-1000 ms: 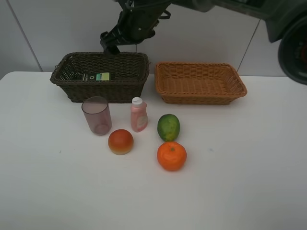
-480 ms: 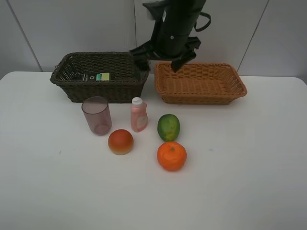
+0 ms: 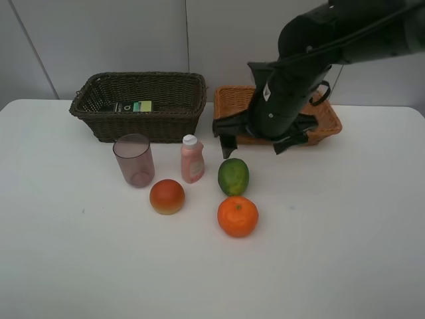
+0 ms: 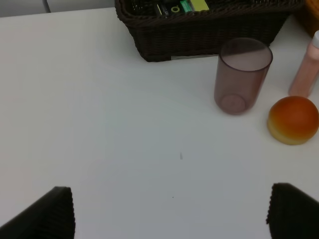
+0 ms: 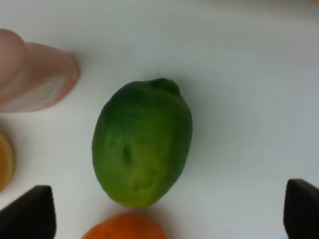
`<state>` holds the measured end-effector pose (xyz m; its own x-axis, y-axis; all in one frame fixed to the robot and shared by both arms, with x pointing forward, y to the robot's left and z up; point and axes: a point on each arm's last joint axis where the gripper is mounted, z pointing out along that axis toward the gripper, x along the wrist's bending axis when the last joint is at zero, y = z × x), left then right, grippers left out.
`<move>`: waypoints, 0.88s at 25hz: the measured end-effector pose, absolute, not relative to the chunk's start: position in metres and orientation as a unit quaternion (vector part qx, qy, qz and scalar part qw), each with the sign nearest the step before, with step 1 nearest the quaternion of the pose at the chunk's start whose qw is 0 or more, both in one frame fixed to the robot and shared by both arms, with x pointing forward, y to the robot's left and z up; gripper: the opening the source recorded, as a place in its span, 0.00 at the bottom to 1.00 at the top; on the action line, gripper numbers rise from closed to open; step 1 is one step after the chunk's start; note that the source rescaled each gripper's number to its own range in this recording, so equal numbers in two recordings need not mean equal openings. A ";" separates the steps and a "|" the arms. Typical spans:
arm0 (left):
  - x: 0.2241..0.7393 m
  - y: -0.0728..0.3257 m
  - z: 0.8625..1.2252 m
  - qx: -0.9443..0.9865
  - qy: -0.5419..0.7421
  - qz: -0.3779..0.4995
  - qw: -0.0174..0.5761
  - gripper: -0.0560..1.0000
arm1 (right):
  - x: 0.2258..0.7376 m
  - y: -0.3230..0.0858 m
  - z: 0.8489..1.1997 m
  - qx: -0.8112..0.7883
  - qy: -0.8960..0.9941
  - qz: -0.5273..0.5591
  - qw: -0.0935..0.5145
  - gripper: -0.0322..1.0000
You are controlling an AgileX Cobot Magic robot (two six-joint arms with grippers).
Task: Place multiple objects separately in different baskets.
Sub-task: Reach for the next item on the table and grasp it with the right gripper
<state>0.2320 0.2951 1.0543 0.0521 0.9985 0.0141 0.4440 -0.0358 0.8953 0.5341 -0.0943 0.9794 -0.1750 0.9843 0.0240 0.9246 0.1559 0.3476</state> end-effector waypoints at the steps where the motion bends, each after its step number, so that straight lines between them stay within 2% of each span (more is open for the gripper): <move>1: 0.232 0.295 1.054 0.619 0.583 0.367 0.378 1.00 | 0.535 -0.094 0.976 0.640 0.748 0.145 0.102 1.00; 22: 0.232 0.295 1.054 0.620 0.582 0.367 0.377 1.00 | 0.555 -0.073 0.896 0.664 0.725 0.157 0.099 1.00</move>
